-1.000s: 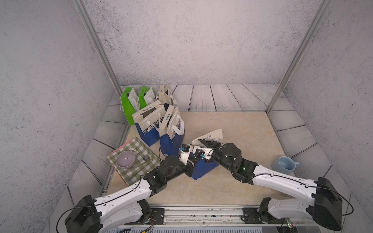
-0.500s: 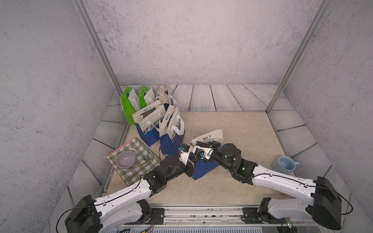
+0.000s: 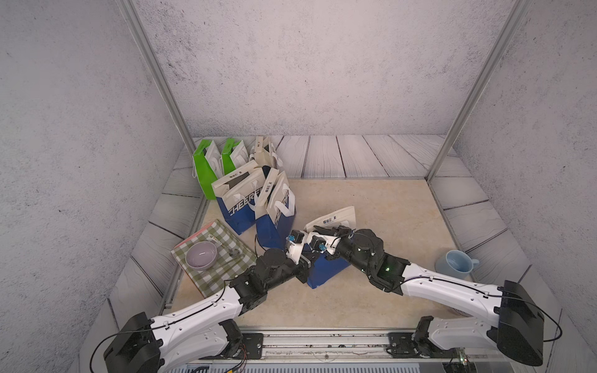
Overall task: Open the takeout bag
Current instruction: Open the takeout bag at the center of the board.
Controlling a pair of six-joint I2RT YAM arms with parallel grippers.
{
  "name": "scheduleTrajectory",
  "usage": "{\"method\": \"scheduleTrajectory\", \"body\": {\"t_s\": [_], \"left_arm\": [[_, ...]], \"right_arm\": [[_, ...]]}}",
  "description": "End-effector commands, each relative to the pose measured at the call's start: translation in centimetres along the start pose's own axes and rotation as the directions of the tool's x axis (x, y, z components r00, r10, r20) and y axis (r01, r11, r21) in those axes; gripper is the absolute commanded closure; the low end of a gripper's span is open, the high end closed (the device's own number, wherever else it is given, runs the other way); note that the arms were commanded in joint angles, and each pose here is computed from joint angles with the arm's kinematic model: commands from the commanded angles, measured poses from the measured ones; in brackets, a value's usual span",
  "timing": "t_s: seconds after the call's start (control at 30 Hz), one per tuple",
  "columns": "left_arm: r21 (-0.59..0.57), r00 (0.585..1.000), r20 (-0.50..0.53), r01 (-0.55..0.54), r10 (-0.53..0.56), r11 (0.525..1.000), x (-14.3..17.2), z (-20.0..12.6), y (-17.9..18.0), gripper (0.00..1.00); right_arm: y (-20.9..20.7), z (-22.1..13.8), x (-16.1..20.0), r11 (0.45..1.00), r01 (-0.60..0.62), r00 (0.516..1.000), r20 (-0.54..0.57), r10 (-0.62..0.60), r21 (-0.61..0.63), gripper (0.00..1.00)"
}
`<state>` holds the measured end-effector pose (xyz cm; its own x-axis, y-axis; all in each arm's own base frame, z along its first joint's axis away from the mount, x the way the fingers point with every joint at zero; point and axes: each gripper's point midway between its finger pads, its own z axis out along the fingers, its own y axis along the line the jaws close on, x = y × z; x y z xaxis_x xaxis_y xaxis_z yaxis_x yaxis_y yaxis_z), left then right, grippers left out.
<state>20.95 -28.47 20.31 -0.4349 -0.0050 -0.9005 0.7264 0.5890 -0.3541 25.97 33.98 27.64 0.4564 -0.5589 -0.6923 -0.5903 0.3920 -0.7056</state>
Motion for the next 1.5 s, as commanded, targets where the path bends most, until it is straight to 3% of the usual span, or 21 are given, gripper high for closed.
{"method": "scheduleTrajectory", "body": {"t_s": [0.0,0.1,0.47,1.17,1.47], "left_arm": [[0.084,0.997,0.071,-0.035,0.029,0.996,-2.6,-0.5,-2.2,1.0],[0.081,0.997,0.068,-0.036,0.031,0.996,-2.5,-0.5,-2.1,1.0],[0.048,0.997,0.062,-0.039,0.036,0.998,-1.8,-0.9,-1.3,1.0],[0.021,0.998,0.042,-0.043,0.042,0.999,-0.4,-1.1,-0.5,1.0],[0.022,0.998,0.035,-0.046,0.045,0.999,-0.2,-1.1,-0.5,1.0]], "right_arm": [[-0.9,0.3,-0.9,1.0,-0.024,1.0,0.012,0.024,0.017,0.89],[-1.1,0.3,-1.1,0.999,-0.035,0.999,0.017,0.035,0.014,1.0],[-2.8,-0.2,-1.8,0.986,-0.16,0.987,0.0,0.16,0.047,1.0],[-5.1,0.0,-0.8,0.906,-0.415,0.907,-0.044,0.419,0.079,1.0],[-5.4,0.1,-0.7,0.895,-0.439,0.895,-0.057,0.443,0.078,1.0]]}}
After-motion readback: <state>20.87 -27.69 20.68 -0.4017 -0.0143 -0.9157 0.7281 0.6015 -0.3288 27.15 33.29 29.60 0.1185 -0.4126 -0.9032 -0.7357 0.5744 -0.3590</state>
